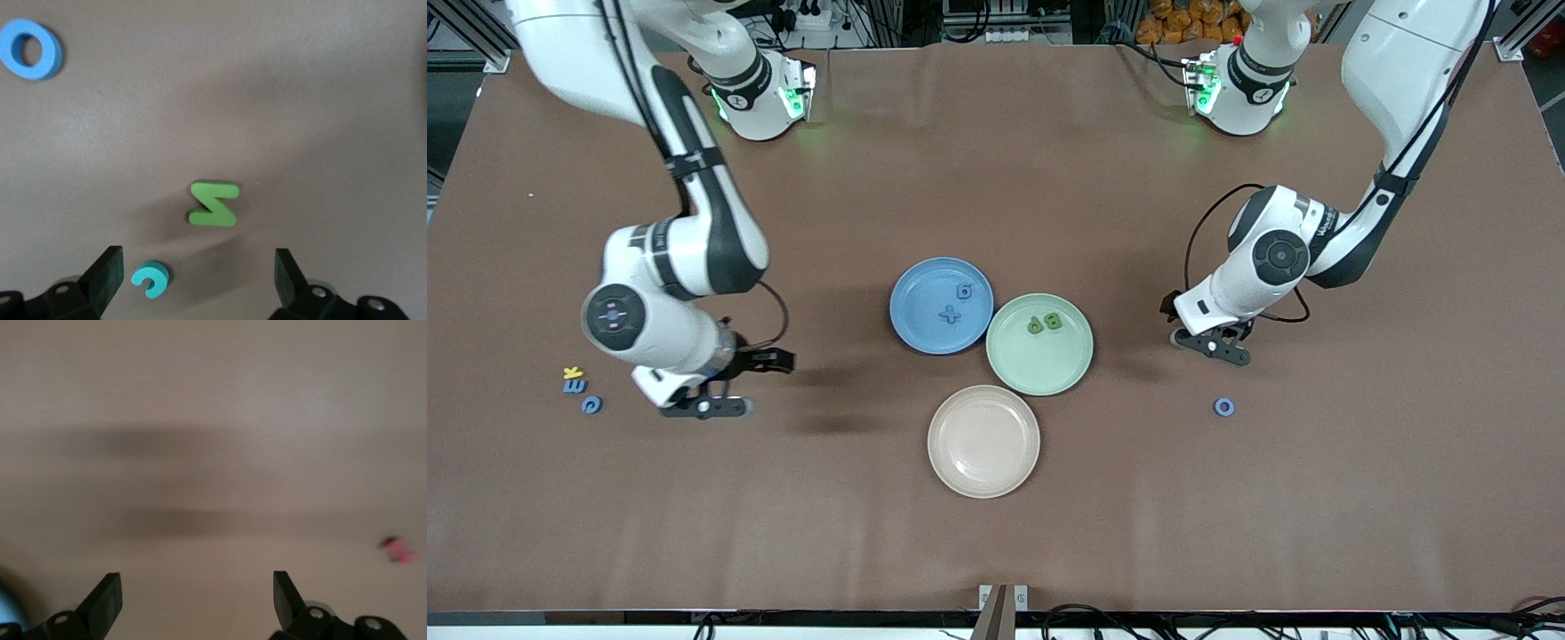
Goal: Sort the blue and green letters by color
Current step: 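Grasp the green z with the left gripper while the right gripper reaches blue e, then drop the z on the green plate while the right gripper grasps the e, then release the e on the blue plate while the left gripper reaches green u, then grasp the green u with the left gripper while the right gripper reaches blue m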
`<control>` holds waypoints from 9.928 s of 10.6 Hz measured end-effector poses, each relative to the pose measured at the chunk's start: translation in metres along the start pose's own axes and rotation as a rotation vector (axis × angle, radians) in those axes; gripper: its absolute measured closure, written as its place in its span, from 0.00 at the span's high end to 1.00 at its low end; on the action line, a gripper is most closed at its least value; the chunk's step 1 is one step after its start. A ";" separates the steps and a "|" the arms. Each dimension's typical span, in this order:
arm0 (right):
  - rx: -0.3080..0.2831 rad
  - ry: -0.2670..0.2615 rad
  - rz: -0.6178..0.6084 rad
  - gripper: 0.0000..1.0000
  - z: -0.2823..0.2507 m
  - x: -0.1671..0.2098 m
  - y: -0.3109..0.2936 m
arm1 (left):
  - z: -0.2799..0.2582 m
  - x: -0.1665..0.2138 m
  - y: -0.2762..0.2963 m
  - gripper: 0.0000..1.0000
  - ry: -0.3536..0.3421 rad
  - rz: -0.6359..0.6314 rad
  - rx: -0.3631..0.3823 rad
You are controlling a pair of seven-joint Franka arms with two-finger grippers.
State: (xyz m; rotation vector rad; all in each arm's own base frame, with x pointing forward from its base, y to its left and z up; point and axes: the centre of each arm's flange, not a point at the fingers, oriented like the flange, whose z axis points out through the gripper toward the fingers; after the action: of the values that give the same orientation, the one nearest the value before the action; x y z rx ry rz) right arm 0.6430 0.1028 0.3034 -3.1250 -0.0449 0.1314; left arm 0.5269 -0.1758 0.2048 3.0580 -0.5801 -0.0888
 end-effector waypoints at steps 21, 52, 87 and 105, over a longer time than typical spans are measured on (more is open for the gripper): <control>-0.029 0.130 -0.097 1.00 0.111 0.012 0.332 | 0.030 0.020 0.010 0.76 0.015 0.094 0.032; -0.023 0.186 -0.020 0.45 0.126 -0.019 0.344 | -0.034 0.106 0.242 0.63 0.098 -0.198 -0.034; 0.039 0.046 -0.362 0.34 0.062 -0.113 -0.259 | 0.032 -0.075 -0.105 0.86 -0.004 0.466 0.035; -0.038 0.051 0.061 1.00 0.031 -0.008 0.165 | 0.031 -0.078 -0.096 0.68 -0.017 0.430 0.037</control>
State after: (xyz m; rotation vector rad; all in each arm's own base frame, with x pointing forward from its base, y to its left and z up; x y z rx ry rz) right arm 0.6375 -0.0622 0.2707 -3.1670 0.0486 0.0518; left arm 0.4876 -0.0580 0.1744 2.8885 -1.2326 -0.0938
